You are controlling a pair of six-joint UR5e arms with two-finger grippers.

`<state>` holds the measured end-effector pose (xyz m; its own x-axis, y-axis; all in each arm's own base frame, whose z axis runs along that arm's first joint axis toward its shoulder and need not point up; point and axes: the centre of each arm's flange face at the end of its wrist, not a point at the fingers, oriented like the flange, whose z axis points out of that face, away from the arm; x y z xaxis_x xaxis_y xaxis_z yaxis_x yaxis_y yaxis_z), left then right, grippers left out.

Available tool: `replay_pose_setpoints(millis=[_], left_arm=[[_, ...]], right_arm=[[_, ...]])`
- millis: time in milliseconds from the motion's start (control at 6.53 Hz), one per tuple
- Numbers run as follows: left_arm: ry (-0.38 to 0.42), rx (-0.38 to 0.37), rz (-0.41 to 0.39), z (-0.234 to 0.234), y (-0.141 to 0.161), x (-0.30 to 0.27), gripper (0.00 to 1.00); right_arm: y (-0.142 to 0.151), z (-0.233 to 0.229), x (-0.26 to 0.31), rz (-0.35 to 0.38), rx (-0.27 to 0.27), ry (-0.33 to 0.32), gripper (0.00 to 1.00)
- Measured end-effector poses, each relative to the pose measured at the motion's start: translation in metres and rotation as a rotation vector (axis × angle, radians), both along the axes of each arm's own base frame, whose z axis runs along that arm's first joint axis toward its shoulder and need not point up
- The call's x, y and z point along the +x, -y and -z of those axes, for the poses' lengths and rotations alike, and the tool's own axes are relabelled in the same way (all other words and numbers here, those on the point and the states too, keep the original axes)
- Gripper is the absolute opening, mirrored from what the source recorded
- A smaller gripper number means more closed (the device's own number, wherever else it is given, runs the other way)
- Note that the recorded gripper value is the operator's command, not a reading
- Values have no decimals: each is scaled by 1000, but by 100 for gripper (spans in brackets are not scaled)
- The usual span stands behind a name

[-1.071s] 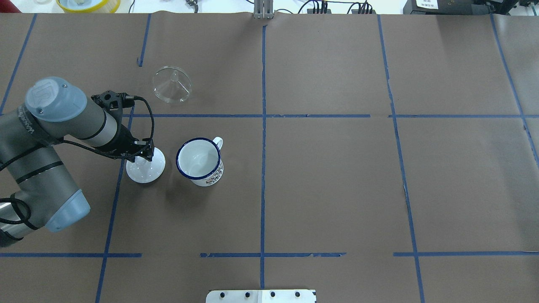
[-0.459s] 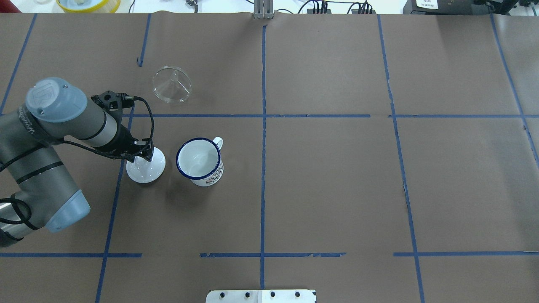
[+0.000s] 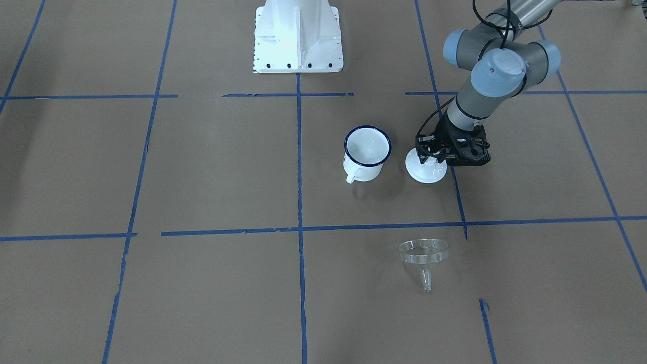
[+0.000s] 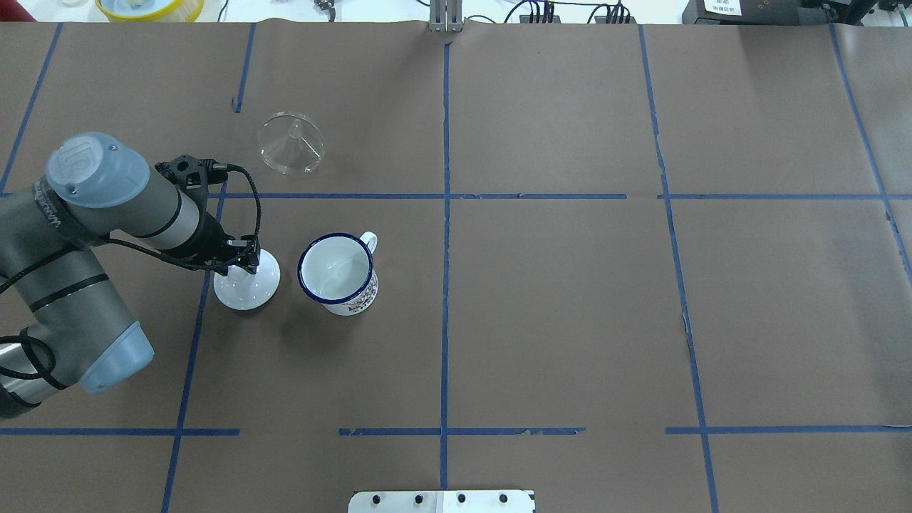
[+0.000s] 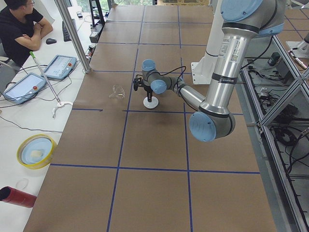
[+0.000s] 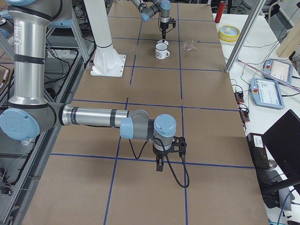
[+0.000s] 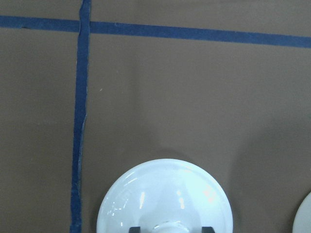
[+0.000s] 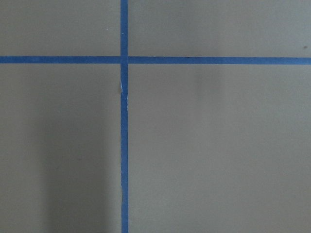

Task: Remove funnel from cup
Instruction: 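Grasp the lid knob with the left gripper and lift the lid, then carry the lid over the white mug and lower it onto the mug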

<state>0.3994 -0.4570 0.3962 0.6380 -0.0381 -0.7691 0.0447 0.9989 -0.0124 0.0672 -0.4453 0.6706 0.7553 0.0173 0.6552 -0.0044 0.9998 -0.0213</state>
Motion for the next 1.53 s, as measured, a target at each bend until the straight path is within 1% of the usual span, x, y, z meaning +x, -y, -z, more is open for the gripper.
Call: replay_pose_setpoints(millis=[306, 459, 765, 1071, 1378, 1531], left_arm=[[-2, 2, 0, 1, -1, -1, 2], [-5, 4, 0, 3, -1, -1, 0], [-9, 11, 3, 15, -4, -11, 0], [29, 29, -17, 56, -13, -44, 0], [72, 47, 13, 115, 9, -93, 0], [72, 33, 8, 149, 12, -101, 0]], right_arm=[[0, 0, 0, 0, 0, 0, 100], [0, 0, 0, 0, 1, 0, 100], [0, 1, 0, 0, 1, 0, 100], [0, 1, 0, 0, 1, 0, 100], [0, 1, 0, 0, 1, 0, 100], [0, 1, 0, 0, 1, 0, 100]])
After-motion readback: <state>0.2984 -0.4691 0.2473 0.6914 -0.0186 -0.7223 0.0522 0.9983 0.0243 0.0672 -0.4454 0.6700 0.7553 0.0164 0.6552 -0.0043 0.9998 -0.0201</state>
